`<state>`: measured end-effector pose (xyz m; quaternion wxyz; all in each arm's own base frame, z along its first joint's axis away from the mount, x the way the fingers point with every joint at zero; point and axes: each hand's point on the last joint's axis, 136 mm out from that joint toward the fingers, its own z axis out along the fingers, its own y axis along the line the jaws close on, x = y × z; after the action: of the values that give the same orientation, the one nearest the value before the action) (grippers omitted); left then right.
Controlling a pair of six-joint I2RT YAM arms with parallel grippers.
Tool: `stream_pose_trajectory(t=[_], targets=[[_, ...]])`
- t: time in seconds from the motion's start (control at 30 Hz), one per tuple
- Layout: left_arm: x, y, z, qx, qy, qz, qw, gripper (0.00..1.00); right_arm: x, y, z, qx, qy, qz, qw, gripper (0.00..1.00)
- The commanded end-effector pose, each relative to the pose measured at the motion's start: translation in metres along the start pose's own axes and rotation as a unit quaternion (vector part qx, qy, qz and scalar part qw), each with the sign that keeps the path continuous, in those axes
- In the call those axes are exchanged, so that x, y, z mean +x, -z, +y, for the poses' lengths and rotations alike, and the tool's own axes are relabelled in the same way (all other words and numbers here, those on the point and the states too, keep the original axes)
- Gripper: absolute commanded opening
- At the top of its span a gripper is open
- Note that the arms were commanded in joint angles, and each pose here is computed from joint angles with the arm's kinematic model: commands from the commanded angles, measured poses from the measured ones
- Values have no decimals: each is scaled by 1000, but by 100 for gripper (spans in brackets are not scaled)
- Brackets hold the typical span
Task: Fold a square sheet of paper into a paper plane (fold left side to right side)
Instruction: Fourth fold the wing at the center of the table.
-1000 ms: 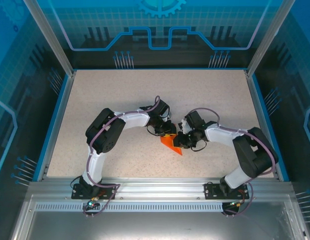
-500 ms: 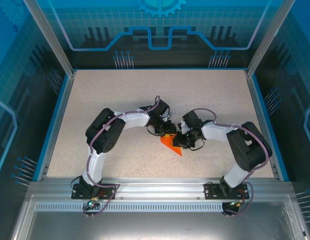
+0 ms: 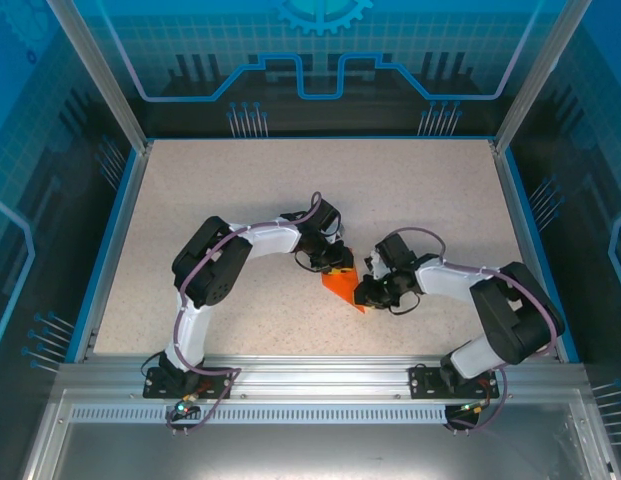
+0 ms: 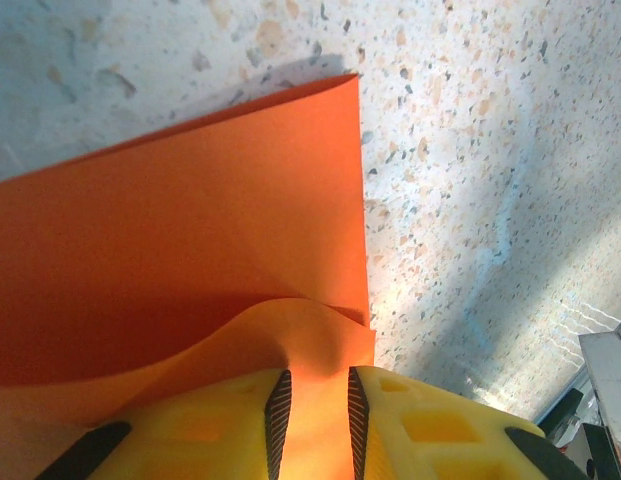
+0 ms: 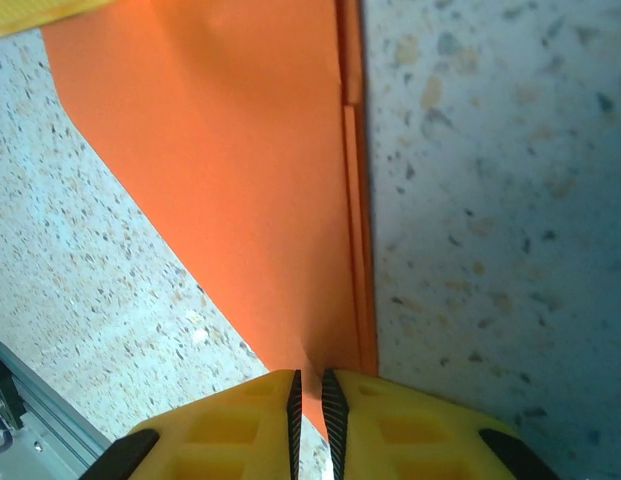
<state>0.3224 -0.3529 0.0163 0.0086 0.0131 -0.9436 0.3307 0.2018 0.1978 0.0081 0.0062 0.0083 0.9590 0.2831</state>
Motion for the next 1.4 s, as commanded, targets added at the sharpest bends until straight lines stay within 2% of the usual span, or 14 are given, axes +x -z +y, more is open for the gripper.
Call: stream_pose_trajectory(t=[0.0,0.2,0.37,0.6,0.8,0.97,1.13,1.37], targets=[[5,-16,54,-90,35,6,995,29,74,2,-58,105,-71,116,985,18],[1,-6,36,-69,24,-2,997,30,79,-1,-69,123,-75,117,983,15],[-4,25,-2,-22,-3,-33,999,31,76,1,-71,132,-81,110,982,12],[19,49,-31,2,-34,-41,999,32,73,2,-72,139,-82,101,982,10],[55,27,-34,4,-37,-10,999,27,72,3,-72,140,-83,98,982,10],[72,2,-33,7,-34,20,999,24,71,3,-72,143,-82,97,982,10],[71,-11,-27,3,-31,24,999,23,71,3,-73,145,-83,99,981,10],[59,-20,3,-35,-20,24,999,22,71,4,-73,147,-84,100,980,10]])
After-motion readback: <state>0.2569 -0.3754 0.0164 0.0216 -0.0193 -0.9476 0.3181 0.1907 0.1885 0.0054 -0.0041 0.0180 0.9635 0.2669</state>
